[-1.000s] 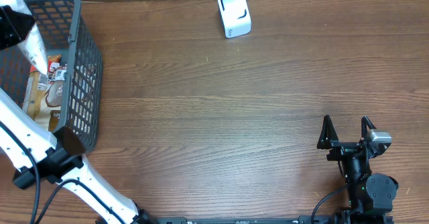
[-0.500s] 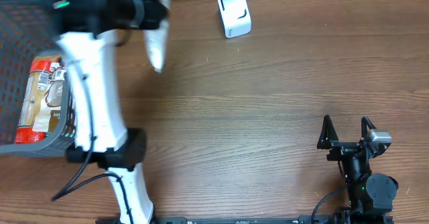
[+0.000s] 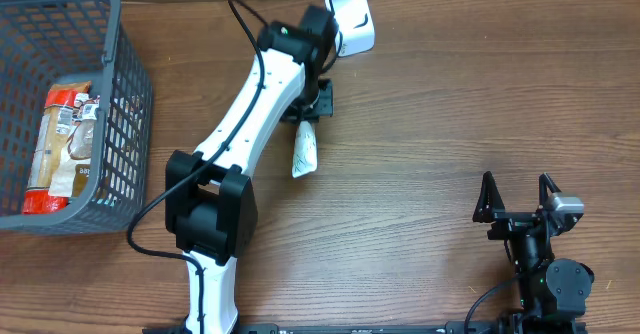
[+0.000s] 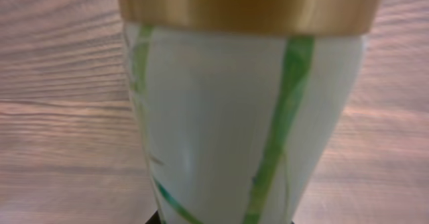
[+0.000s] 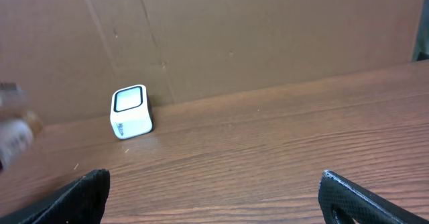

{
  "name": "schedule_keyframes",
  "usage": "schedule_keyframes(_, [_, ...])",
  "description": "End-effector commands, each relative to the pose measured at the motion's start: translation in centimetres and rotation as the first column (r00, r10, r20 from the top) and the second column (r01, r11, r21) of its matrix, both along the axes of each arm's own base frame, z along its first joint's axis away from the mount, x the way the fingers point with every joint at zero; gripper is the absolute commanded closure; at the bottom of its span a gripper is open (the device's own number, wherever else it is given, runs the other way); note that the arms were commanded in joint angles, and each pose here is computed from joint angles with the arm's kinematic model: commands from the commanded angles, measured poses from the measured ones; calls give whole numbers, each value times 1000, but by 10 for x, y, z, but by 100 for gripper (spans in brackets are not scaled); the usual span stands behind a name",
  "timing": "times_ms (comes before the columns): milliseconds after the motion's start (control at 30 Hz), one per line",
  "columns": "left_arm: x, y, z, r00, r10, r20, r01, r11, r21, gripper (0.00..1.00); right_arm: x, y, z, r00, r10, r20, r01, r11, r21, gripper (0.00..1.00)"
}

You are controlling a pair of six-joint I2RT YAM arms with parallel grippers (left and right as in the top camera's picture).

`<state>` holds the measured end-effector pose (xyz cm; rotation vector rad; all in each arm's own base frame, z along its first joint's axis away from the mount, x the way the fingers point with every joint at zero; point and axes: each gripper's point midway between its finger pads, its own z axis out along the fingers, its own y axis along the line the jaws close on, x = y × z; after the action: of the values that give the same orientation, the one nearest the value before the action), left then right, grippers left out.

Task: Scan the item barcode
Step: 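Carry the tube to the scanner, then set it on the table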

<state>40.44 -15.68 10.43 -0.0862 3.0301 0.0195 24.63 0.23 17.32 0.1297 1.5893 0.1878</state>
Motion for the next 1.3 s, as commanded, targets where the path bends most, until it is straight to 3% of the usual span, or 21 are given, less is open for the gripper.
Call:
schedule_keyframes(0, [-1, 12, -21, 990, 137, 21, -137, 990, 33, 96, 0, -2, -2, 1000, -10, 2, 10, 1000, -3, 0])
schedule_keyframes(267, [-2, 13, -42, 993, 114, 21, -115, 993, 36, 96, 0, -2, -2, 1000, -10, 2, 10, 1000, -3, 0])
schedule_keyframes(467, [-28, 13, -57, 994, 90, -64, -86, 994, 69, 96, 0, -2, -2, 1000, -10, 2, 10, 1000, -3, 0])
schedule_keyframes(667, [-47, -38, -74, 993, -4, -117, -9, 994, -109, 96, 0, -2, -2, 1000, -10, 2, 10, 1000, -3, 0])
schedule_keyframes(833, [-44, -102, -64, 993, -94, -70, 65, 938, -340, 96, 0, -2, -2, 1000, -10, 2, 10, 1000, -3, 0])
schedule_keyframes(1067, [-46, -156, -57, 989, -141, 36, 143, 904, -402, 95, 0, -2, -2, 1000, -10, 2, 10, 1000, -3, 0])
schedule_keyframes(1267, [-60, -185, -58, 998, -68, 13, 67, 894, -443, 87, 0, -2, -2, 1000, -10, 2, 10, 1000, -3, 0])
